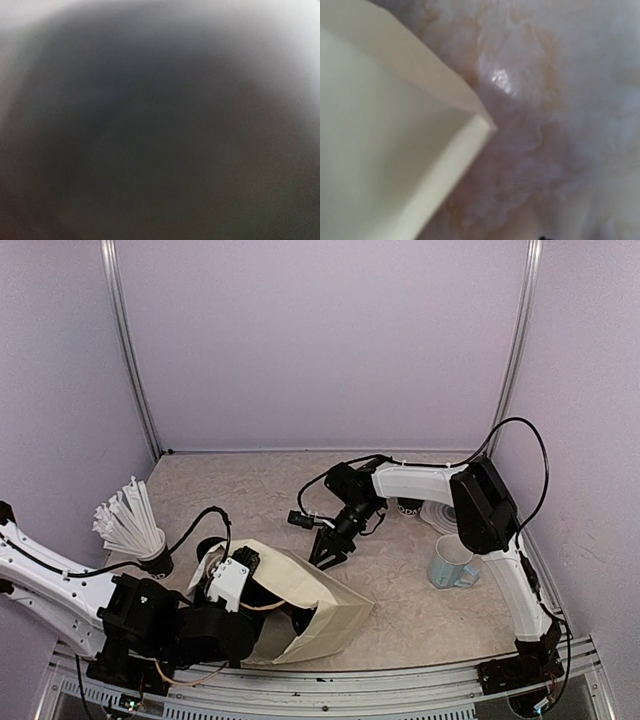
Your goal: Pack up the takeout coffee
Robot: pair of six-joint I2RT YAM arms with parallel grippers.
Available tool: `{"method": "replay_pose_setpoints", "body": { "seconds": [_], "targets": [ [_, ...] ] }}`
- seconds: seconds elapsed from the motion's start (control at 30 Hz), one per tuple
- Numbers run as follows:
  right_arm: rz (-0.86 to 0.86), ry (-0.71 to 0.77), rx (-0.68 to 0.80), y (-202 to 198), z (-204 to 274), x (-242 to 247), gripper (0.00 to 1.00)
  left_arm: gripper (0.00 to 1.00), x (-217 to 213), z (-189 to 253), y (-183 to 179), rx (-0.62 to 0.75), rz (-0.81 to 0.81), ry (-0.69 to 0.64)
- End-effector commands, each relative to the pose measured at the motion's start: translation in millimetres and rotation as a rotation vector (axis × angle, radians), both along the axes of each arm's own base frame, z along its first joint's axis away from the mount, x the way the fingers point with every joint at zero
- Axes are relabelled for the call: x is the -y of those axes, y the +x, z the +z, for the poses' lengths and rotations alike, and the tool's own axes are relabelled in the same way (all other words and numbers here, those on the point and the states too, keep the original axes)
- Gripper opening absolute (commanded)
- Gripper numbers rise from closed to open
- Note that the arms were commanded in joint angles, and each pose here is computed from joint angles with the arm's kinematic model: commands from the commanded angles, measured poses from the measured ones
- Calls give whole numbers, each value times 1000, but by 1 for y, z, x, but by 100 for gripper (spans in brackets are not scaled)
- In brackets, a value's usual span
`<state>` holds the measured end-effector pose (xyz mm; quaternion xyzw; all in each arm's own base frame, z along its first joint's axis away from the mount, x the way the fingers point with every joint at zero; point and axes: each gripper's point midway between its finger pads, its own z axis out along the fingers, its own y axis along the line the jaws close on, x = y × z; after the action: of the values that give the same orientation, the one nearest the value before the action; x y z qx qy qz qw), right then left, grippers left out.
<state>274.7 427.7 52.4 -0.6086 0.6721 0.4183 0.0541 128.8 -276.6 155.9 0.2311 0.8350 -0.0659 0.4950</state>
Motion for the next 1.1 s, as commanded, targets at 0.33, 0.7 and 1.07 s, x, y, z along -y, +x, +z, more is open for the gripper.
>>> {"method": "replay_pose_setpoints", "body": {
  "seconds": [0.33,0.7,1.07],
  "targets": [
    [67,58,-53,-19,6,-12,49,49,3,-14,11,-21,9,11],
    [64,44,-39,-18,1,-12,49,48,6,1,7,-9,-17,-35],
    [67,44,-38,-18,0,-13,49,48,4,-9,8,-28,-19,-17]
  ]
}}
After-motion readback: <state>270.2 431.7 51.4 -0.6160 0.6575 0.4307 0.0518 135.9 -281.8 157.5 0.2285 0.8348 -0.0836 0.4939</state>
